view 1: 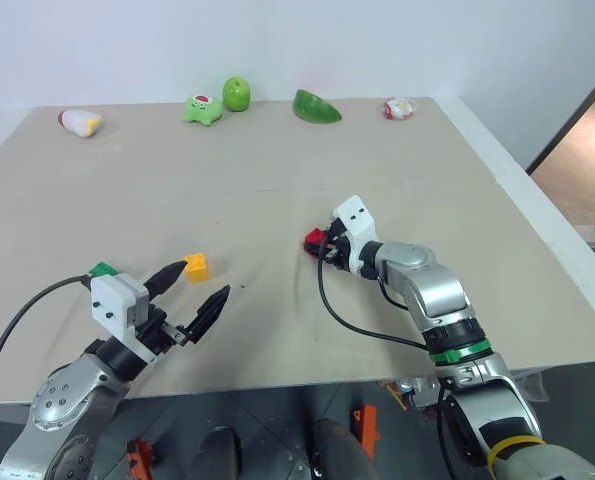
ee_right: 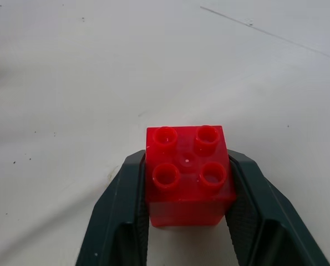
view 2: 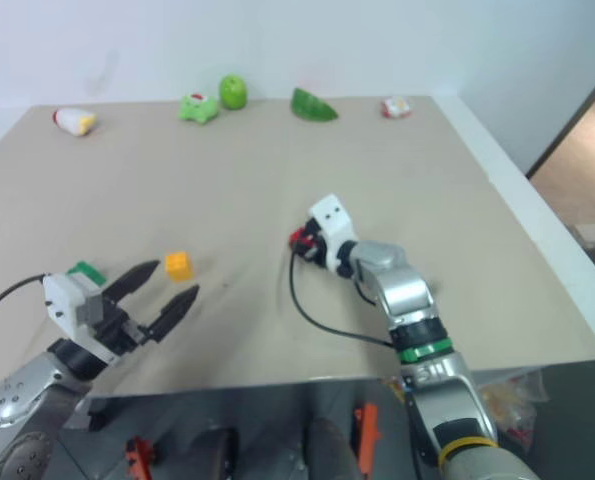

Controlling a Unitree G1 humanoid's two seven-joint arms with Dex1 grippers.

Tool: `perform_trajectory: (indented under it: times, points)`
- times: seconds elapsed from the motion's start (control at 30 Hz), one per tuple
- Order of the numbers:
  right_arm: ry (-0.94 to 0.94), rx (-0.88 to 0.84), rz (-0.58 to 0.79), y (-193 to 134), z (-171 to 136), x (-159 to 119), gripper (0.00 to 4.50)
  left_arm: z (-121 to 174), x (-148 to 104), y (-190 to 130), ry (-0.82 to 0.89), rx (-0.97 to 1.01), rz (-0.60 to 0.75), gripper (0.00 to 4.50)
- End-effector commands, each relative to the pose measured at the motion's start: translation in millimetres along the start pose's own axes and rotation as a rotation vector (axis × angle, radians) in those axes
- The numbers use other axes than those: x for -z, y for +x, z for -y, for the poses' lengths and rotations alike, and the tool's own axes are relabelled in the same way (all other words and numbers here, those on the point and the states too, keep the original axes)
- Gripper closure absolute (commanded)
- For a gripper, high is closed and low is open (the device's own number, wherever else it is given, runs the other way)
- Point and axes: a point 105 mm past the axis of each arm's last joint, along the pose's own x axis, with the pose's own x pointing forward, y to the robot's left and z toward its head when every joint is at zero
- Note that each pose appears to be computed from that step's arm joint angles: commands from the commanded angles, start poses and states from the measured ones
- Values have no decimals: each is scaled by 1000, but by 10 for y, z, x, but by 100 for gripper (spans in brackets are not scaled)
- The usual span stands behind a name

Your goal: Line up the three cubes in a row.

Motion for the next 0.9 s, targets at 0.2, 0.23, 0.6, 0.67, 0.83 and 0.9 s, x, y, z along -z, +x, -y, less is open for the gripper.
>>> perform_trajectory:
  times: [0.2, 0.23, 0.6, 0.67, 0.83, 0.9]
  points:
    - [-6, -212, 105, -132, -142, -176, 325, -31, -24, -71, 10, 31, 2, 0]
    - [-42, -284, 141, -211, -184, -204, 325, -50, -11, -86, 8, 36, -7, 0]
    - [-251, -697, 97, -556, -225, -106, 325, -204, -58, -104, 30, 48, -22, 0]
    - [-262, -721, 99, -543, -213, -109, 325, -180, -66, -104, 27, 51, -21, 0]
    - [-301, -794, 61, -502, -221, -35, 325, -132, -47, -129, 23, 57, -30, 0]
    - [-324, -820, 47, -500, -226, -13, 325, -130, -51, -139, 22, 52, -29, 0]
